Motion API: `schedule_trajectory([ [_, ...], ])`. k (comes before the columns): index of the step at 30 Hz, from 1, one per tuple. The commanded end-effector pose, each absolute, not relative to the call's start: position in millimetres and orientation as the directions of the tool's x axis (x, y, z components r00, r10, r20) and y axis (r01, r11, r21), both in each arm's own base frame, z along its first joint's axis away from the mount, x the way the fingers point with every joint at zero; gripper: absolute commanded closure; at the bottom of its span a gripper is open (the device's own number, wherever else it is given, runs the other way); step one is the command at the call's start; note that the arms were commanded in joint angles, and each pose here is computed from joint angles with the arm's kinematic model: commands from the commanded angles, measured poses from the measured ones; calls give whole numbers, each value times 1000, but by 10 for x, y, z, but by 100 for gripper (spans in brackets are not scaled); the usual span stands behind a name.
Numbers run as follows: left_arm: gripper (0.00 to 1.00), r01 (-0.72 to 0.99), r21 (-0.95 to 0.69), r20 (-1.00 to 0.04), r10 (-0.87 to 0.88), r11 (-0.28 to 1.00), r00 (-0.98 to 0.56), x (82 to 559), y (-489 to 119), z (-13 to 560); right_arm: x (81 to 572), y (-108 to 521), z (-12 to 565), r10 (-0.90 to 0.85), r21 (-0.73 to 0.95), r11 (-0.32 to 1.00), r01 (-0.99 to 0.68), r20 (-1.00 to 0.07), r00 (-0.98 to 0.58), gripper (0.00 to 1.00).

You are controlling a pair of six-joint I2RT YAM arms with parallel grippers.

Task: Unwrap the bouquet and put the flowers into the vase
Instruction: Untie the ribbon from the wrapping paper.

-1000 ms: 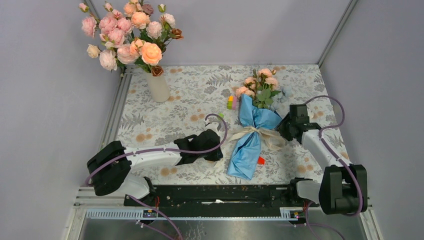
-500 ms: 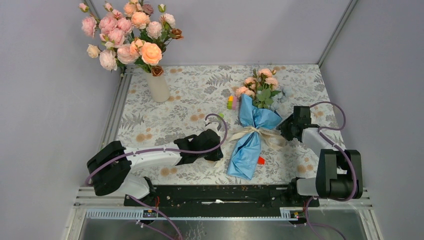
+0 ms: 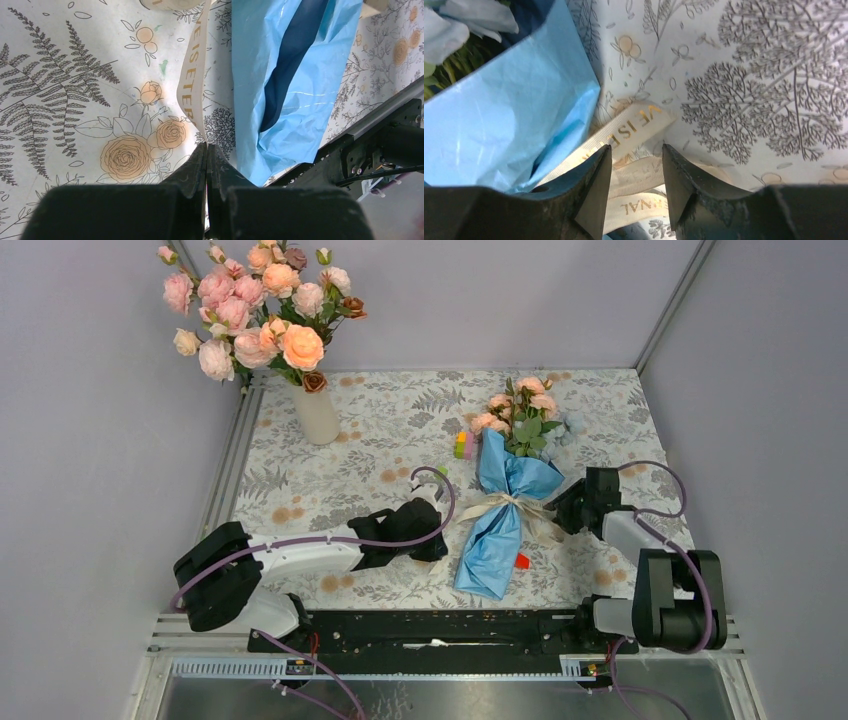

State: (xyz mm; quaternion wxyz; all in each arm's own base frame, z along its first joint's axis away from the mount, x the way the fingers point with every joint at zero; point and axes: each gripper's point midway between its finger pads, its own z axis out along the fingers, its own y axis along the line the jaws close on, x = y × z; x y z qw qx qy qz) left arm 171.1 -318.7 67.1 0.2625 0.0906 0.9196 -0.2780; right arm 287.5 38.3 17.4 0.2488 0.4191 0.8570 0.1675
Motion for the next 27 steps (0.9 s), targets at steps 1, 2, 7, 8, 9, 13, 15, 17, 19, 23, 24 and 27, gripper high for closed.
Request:
schedule_trajectory([
  [1, 100, 331, -511, -551, -6, 793, -835, 1744, -3287, 797, 2696, 468, 141, 828, 533, 548, 645, -236, -508, 50],
  [2, 100, 333, -512, -549, -4, 792, -836, 1739, -3295, 794, 2676, 491, 143, 831, 546, 542, 639, -233, -506, 49],
  [7, 100, 340, -515, -547, 5, 787, -837, 1740, -3326, 790, 2666, 488, 215, 838, 569, 535, 624, -261, -480, 45],
  [8, 100, 341, -515, -546, 5, 786, -837, 1740, -3330, 794, 2685, 466, 235, 837, 566, 538, 624, -273, -474, 45],
  [9, 100, 341, -516, -547, 4, 786, -837, 1742, -3331, 798, 2715, 447, 258, 837, 565, 541, 624, -284, -469, 45],
  [13, 100, 341, -515, -547, 4, 787, -837, 1736, -3320, 800, 2885, 463, 298, 849, 595, 520, 613, -279, -450, 45],
  [15, 100, 340, -513, -548, 4, 788, -836, 1735, -3310, 803, 2972, 476, 301, 860, 613, 500, 611, -269, -434, 47],
  [17, 100, 338, -512, -548, 3, 790, -836, 1736, -3299, 806, 3028, 477, 279, 865, 618, 491, 614, -263, -426, 48],
  [19, 100, 338, -510, -549, 3, 791, -836, 1735, -3294, 807, 3065, 484, 250, 872, 623, 479, 618, -253, -420, 49],
  [23, 100, 337, -509, -547, 4, 792, -837, 1732, -3291, 807, 3106, 503, 180, 883, 625, 457, 633, -231, -409, 49],
  [24, 100, 336, -509, -546, 5, 792, -838, 1733, -3289, 806, 3114, 505, 168, 884, 625, 455, 634, -230, -407, 49],
  [27, 100, 337, -507, -547, 6, 793, -837, 1737, -3295, 811, 3122, 503, 130, 885, 617, 455, 642, -230, -405, 51],
])
